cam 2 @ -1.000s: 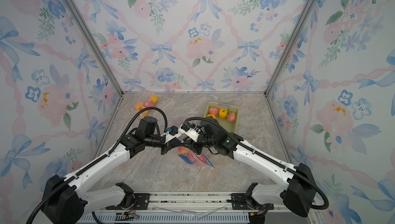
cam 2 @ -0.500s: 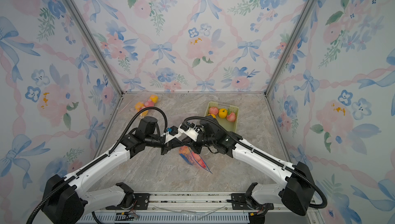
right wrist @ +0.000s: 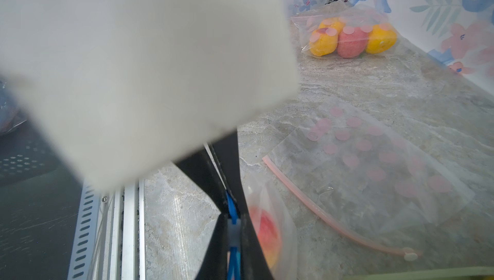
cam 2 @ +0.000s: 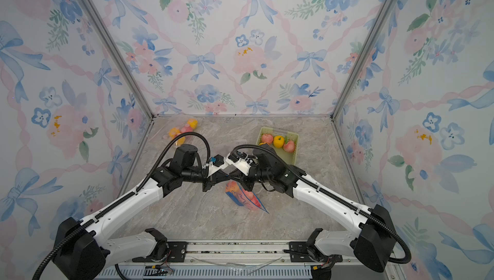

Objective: Place the peach in a zip-top bag and seal the zipper
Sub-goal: Zip the zipper on the zipper food storage bag.

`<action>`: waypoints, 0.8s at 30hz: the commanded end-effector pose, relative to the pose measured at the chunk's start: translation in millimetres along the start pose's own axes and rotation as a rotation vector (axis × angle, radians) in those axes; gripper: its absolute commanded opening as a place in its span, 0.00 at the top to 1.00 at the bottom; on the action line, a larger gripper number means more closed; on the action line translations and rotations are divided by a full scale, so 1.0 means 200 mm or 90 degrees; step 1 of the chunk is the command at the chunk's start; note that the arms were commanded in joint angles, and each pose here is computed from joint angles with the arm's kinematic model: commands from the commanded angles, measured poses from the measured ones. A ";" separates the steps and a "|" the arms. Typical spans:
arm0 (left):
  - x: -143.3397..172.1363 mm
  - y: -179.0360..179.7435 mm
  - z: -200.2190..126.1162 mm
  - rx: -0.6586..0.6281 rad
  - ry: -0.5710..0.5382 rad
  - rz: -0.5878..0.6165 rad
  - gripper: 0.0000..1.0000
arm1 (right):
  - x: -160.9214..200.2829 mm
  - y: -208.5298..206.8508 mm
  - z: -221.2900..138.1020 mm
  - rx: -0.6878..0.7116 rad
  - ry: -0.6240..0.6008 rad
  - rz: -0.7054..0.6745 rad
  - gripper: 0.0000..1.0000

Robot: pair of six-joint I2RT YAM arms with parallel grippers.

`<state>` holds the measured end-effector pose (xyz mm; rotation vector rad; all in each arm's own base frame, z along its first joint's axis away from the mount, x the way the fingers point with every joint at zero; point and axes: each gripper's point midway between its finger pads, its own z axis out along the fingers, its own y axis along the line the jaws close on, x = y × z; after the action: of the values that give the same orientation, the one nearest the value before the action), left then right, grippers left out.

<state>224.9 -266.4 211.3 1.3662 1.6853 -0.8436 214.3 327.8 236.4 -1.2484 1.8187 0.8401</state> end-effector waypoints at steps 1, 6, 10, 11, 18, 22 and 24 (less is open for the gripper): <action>-0.01 0.12 -0.04 -0.063 0.009 -0.027 1.00 | 0.10 -0.02 -0.05 0.014 0.034 0.033 0.93; -0.01 0.16 -0.05 -0.081 0.013 -0.045 1.00 | 0.14 -0.02 -0.06 0.022 0.044 0.038 0.93; 0.00 0.19 -0.06 -0.102 0.016 -0.056 1.00 | 0.16 -0.02 -0.07 0.028 0.049 0.041 0.93; 0.00 0.21 -0.07 -0.107 0.016 -0.059 1.00 | 0.16 -0.02 -0.07 0.029 0.052 0.043 0.93; 0.00 0.28 -0.10 -0.149 0.008 -0.085 1.00 | 0.21 -0.04 -0.10 0.041 0.057 0.059 0.93; 0.02 0.32 -0.11 -0.178 0.012 -0.092 1.00 | 0.24 -0.05 -0.13 0.051 0.057 0.066 0.93; 0.03 0.34 -0.12 -0.193 0.014 -0.099 1.00 | 0.25 -0.06 -0.14 0.055 0.055 0.069 0.93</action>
<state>257.2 -246.8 209.8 1.1778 1.8327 -0.7689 218.6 294.9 224.0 -1.1598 1.8856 0.7702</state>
